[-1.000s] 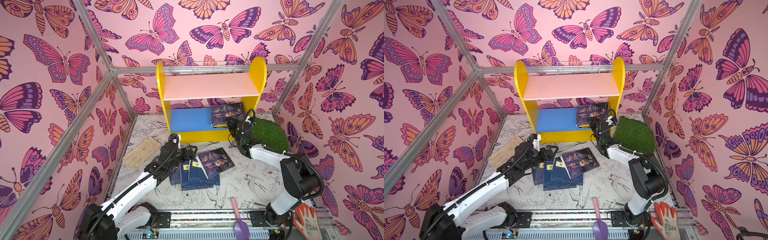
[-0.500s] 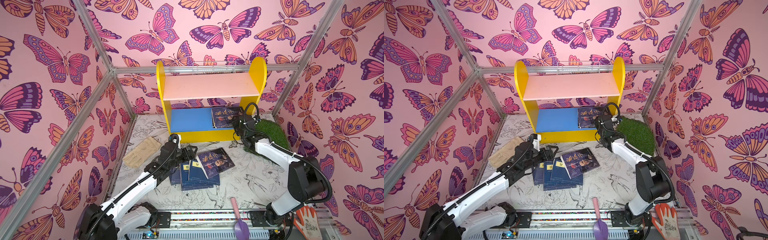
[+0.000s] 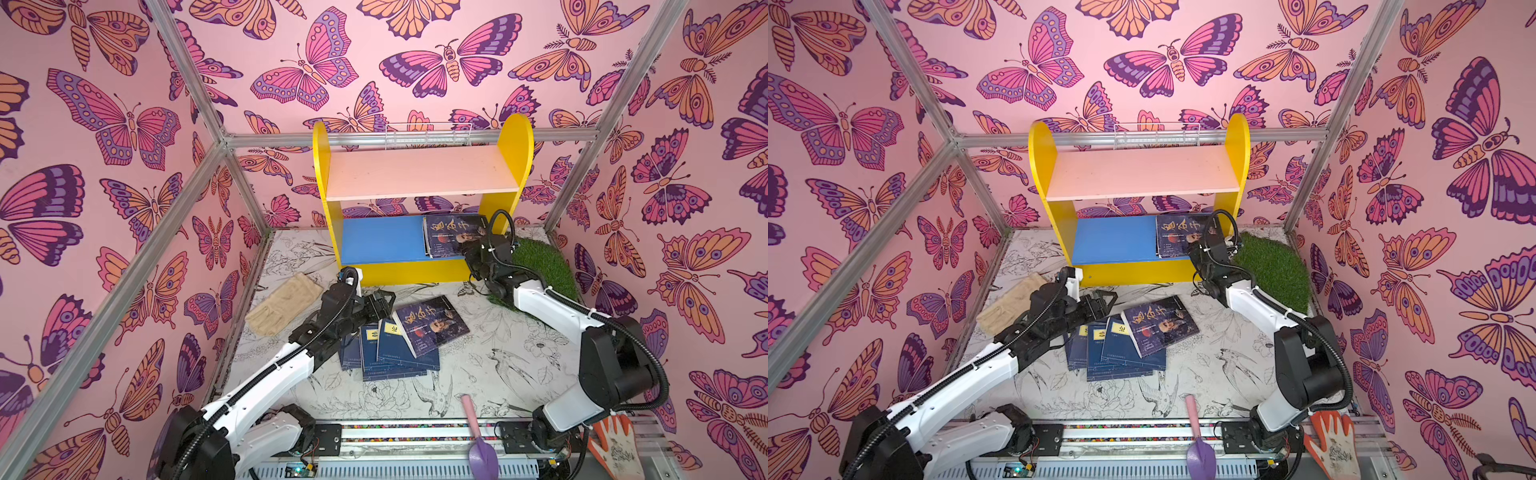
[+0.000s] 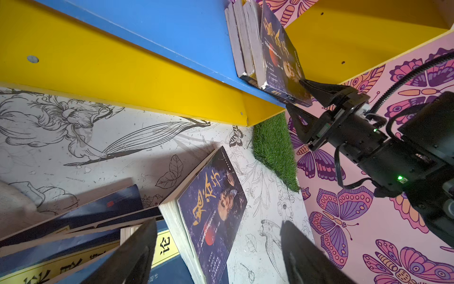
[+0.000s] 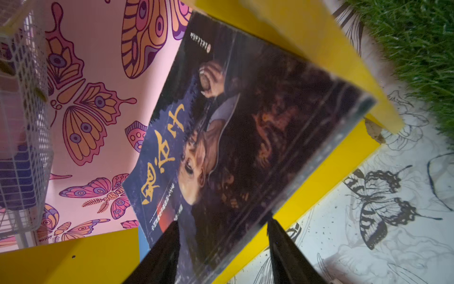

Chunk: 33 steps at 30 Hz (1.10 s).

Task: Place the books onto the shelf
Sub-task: 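Press the dark blue book flat on the yellow book with the right gripper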

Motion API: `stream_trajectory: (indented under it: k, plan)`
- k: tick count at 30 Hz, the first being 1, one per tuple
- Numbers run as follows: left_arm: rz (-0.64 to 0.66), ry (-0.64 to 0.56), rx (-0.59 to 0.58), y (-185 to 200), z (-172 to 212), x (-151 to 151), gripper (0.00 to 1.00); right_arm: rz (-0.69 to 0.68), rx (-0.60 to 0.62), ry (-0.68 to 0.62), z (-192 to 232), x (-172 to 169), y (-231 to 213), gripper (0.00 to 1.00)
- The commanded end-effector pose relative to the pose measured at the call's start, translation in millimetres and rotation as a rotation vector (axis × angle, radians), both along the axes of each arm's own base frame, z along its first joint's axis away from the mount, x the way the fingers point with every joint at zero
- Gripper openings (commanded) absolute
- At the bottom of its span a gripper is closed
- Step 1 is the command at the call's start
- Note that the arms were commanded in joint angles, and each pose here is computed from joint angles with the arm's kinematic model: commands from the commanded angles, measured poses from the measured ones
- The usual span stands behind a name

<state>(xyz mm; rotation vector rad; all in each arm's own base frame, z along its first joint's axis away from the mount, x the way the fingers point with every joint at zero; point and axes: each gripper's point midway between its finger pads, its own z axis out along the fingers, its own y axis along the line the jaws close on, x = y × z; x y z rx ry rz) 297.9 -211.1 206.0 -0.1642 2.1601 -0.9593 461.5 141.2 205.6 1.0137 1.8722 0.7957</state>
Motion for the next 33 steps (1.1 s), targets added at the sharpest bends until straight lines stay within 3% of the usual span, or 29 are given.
stream_trajectory:
  k: [1, 5, 7, 12, 15, 21, 33]
  plan:
    - [-0.008, 0.001, -0.003, -2.0, 4.9, 2.8, 0.81, 0.034, -0.042, -0.072, 31.4, -10.4, -5.9, 0.57]
    - [-0.005, 0.007, 0.002, -2.7, 2.0, 4.8, 0.81, 0.083, -0.092, -0.046, 30.9, -27.5, -6.6, 0.56]
    - [-0.005, 0.013, 0.006, -3.1, -0.8, 5.5, 0.81, 0.106, -0.114, -0.023, 26.7, -34.3, -6.9, 0.52]
    - [-0.01, 0.026, 0.001, -6.6, -5.5, 7.7, 0.81, 0.166, -0.11, 0.033, 9.9, -41.0, 3.5, 0.14]
    - [-0.006, 0.036, 0.003, -7.3, -8.5, 9.0, 0.81, 0.185, -0.098, 0.044, 3.3, -37.2, 13.0, 0.05]
    - [0.017, 0.052, 0.008, -4.1, -15.0, 8.8, 0.81, 0.2, -0.092, 0.074, -7.5, -23.6, 26.5, 0.0]
    - [0.029, 0.071, 0.025, 1.0, -24.3, 4.6, 0.81, 0.18, -0.1, 0.09, -19.5, -2.0, 31.9, 0.0]
